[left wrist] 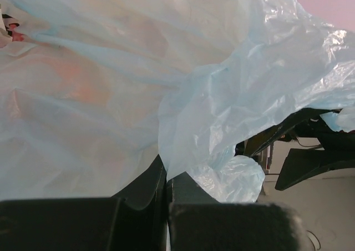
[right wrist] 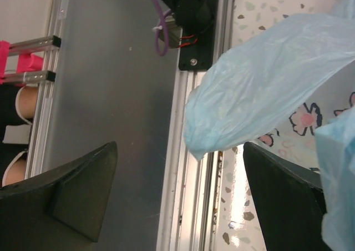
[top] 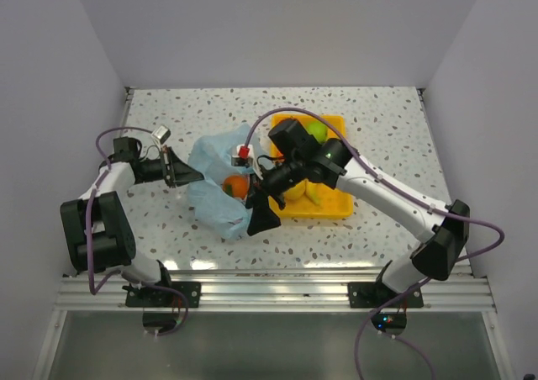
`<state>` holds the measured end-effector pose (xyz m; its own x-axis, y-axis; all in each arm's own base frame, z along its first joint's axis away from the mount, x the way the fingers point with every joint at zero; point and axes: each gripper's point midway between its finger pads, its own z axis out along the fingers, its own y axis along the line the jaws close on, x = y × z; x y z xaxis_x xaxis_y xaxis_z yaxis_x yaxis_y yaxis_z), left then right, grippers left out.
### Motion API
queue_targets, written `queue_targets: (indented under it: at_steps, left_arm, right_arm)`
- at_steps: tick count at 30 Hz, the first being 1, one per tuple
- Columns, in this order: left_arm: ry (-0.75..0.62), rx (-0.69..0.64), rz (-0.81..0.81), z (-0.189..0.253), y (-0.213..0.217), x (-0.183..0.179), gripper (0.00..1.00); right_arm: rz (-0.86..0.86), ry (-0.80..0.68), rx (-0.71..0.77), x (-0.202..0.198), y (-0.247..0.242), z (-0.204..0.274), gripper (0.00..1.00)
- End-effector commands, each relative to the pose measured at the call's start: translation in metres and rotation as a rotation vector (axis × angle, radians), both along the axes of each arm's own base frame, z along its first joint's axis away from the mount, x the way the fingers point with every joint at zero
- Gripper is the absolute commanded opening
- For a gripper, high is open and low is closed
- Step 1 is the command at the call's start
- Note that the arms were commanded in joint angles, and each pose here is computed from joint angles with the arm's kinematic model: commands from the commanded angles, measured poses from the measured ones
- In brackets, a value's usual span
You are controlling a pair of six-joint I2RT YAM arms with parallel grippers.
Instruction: Place the fake fruits into the plastic bag and tie a complex knot
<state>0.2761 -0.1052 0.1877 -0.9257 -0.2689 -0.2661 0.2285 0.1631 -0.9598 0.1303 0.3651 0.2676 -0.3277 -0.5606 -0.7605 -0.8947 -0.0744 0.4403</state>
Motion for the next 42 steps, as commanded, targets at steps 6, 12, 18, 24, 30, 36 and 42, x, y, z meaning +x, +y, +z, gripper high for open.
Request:
queue_targets:
  at_steps: [6, 12, 18, 24, 30, 36, 42]
  left_arm:
    - [-0.082, -0.073, -0.022, 0.026, 0.003, -0.005, 0.0]
    - [-0.08, -0.063, -0.018, 0.023, 0.003, -0.005, 0.0]
    - [-0.077, -0.067, -0.02, 0.023, 0.002, -0.007, 0.0]
    - [-0.082, -0.08, -0.023, 0.026, 0.003, -0.005, 0.0]
    - [-0.115, -0.102, -0.027, 0.034, 0.006, 0.004, 0.0]
    - [-0.122, -0.118, -0.022, 0.034, 0.007, 0.006, 0.0]
    - [-0.156, -0.124, -0.018, 0.04, 0.007, 0.003, 0.0]
  right_arm:
    - [0.189, 0.062, 0.051, -0.055, -0.041, 0.016, 0.98]
    - [0.223, 0.154, -0.133, -0.053, -0.049, -0.031, 0.99]
    - [0.128, 0.098, -0.102, -0.019, -0.013, -0.037, 0.99]
    - [0.08, 0.058, -0.097, -0.012, -0.012, -0.042, 0.99]
    - [0.046, -0.1, -0.034, -0.021, -0.043, -0.016, 0.93]
    - [-0.062, 0.059, -0.112, -0.015, -0.089, -0.037, 0.89]
    - [-0.682, 0.181, -0.009, 0.096, -0.086, -0.056, 0.94]
